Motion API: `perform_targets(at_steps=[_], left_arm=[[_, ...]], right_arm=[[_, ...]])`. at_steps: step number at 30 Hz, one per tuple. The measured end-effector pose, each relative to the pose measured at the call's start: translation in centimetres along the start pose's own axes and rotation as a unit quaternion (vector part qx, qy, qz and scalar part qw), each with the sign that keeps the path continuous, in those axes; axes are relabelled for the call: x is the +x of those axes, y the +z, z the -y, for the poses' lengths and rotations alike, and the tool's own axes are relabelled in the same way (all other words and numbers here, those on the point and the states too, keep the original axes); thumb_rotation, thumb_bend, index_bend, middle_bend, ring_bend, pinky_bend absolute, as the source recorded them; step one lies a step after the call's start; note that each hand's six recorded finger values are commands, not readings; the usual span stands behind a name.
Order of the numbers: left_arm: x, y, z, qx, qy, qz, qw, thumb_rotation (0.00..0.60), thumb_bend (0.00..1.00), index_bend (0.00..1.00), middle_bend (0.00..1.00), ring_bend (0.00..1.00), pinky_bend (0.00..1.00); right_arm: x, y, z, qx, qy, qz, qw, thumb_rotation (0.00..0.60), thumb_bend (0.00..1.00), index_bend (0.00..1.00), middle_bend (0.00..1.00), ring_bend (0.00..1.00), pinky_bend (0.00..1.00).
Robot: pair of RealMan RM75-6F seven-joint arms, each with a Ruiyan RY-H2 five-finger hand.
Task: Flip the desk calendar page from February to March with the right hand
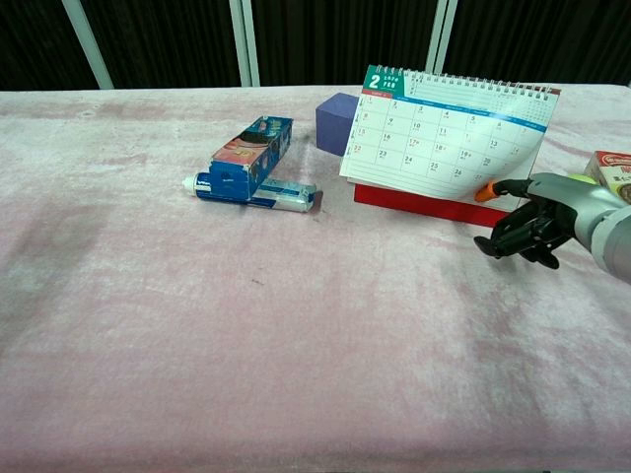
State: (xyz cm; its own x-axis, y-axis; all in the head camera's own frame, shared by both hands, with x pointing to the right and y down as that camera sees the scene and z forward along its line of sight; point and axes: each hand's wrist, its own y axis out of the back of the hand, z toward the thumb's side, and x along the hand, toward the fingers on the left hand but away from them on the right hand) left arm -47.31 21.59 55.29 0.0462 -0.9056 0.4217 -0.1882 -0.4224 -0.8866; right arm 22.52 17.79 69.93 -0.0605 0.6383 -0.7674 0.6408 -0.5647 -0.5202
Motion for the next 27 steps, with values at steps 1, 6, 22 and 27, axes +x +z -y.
perform_targets(at_steps=[1,6,22,27], left_arm=[[0.0,0.0,0.0,0.0,0.0,0.0,1.0,0.6,0.0,0.0,0.0,0.0,0.0],[0.0,0.0,0.0,0.0,0.0,0.001,1.0,0.6,0.0,0.0,0.0,0.0,0.0],[-0.1,0.2,0.1,0.001,0.0,0.004,1.0,0.6,0.0,0.0,0.0,0.0,0.0],[-0.2,0.2,0.1,0.001,0.0,0.005,1.0,0.6,0.0,0.0,0.0,0.0,0.0]], right_arm=[[0.1,0.2,0.0,0.001,0.0,-0.002,1.0,0.6,0.37,0.0,0.65,0.78,0.83],[0.5,0.6,0.1,0.003,0.002,-0.007,1.0,0.6,0.37,0.0,0.65,0.78,0.83],[4.5,3.0,-1.5,0.01,-0.008,-0.08,0.9967,0.6,0.37,0.2,0.61,0.74,0.8],[5.8,4.2,-3.1,0.01,-0.03,-0.117,0.9926,0.6,0.37,0.22,0.41,0.5,0.66]])
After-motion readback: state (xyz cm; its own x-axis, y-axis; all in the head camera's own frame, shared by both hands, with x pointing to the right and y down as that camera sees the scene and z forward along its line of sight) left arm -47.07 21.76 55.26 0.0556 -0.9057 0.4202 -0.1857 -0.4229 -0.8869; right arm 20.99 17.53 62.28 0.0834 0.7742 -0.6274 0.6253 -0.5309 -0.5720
